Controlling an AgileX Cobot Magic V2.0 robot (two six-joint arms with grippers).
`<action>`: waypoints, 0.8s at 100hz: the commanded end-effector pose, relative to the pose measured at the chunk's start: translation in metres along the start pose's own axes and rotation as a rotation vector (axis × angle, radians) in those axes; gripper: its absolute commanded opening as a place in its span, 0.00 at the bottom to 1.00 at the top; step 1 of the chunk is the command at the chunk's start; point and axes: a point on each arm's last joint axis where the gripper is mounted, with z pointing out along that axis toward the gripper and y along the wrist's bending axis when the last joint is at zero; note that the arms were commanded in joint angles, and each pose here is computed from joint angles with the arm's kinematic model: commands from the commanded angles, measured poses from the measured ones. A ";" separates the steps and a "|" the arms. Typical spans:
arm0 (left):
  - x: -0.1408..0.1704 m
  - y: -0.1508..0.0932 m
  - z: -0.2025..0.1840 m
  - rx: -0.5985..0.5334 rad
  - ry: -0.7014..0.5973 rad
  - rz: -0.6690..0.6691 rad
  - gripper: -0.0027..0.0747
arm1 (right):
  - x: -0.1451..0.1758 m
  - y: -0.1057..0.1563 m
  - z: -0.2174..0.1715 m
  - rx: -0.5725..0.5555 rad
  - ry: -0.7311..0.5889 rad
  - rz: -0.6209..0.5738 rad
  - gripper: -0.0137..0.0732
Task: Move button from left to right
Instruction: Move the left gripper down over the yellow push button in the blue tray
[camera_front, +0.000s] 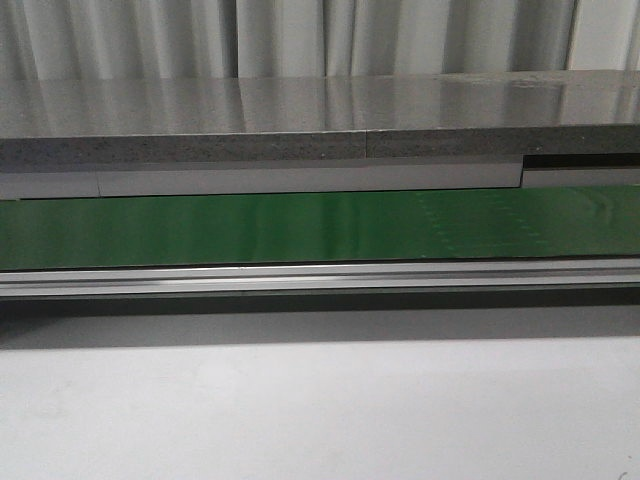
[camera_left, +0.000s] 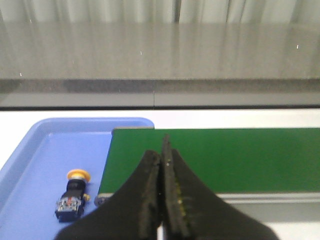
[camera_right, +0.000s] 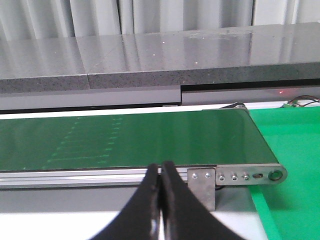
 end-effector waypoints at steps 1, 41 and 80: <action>-0.035 -0.002 0.002 0.003 0.059 -0.010 0.01 | -0.014 0.001 -0.003 -0.003 -0.111 -0.014 0.08; -0.062 -0.002 0.047 -0.029 0.449 0.006 0.01 | -0.014 0.001 -0.003 -0.003 -0.111 -0.014 0.08; -0.055 -0.002 0.069 -0.031 0.539 0.006 0.04 | -0.014 0.001 -0.003 -0.003 -0.111 -0.014 0.08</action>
